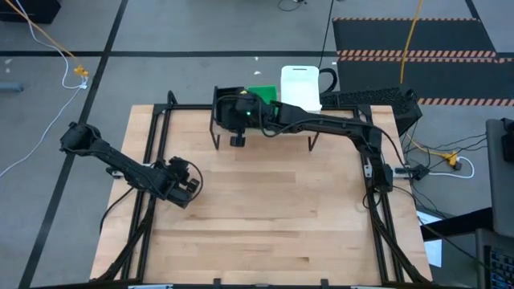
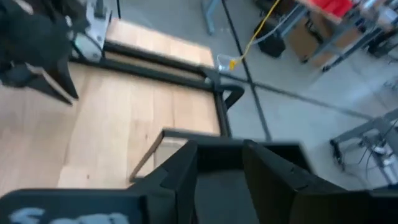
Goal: Stack baskets on shelf by color
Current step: Return to Home Position
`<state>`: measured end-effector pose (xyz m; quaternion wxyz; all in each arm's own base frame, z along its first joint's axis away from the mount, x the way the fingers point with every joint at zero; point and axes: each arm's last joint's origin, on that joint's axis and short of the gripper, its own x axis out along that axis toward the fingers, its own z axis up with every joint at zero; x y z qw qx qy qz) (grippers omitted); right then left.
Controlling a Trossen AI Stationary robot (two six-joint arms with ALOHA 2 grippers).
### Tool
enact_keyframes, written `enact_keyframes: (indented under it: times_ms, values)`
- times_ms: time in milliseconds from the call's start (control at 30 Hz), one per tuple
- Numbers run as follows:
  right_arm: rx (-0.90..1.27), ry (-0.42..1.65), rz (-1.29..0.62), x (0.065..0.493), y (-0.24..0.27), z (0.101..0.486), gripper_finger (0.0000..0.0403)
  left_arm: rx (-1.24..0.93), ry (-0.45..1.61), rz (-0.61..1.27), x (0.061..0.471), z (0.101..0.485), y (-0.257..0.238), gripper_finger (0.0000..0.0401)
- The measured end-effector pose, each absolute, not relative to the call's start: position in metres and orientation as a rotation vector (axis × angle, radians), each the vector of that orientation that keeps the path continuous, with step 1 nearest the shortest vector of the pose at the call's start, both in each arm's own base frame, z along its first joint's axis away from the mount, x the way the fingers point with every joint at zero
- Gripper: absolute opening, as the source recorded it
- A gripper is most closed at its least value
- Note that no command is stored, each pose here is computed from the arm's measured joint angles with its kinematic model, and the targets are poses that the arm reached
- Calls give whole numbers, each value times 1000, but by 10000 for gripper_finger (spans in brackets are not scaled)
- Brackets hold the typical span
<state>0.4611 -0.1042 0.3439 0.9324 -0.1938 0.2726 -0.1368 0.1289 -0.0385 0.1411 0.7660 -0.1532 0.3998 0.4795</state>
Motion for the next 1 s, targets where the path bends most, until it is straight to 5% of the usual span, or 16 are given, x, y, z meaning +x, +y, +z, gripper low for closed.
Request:
enact_keyframes:
  times_ms: [233, 400, 567, 767, 1000]
  values:
    - [-428, 437, -213, 426, -68, 395, 110, -328, 845, 974, 132, 141, -46, 56]
    - [-386, 266, -148, 355, -33, 412, 84, -232, 649, 814, 143, 146, -63, 56]
    - [-173, 72, 48, 281, -5, 355, 64, -159, 457, 600, 170, 162, -84, 56]
    - [5, -123, 161, 227, 21, 267, 34, -74, 131, 108, 211, 216, -94, 56]
    - [76, -47, 208, 181, 27, 233, 5, 41, -4, 218, 208, 244, -64, 56]
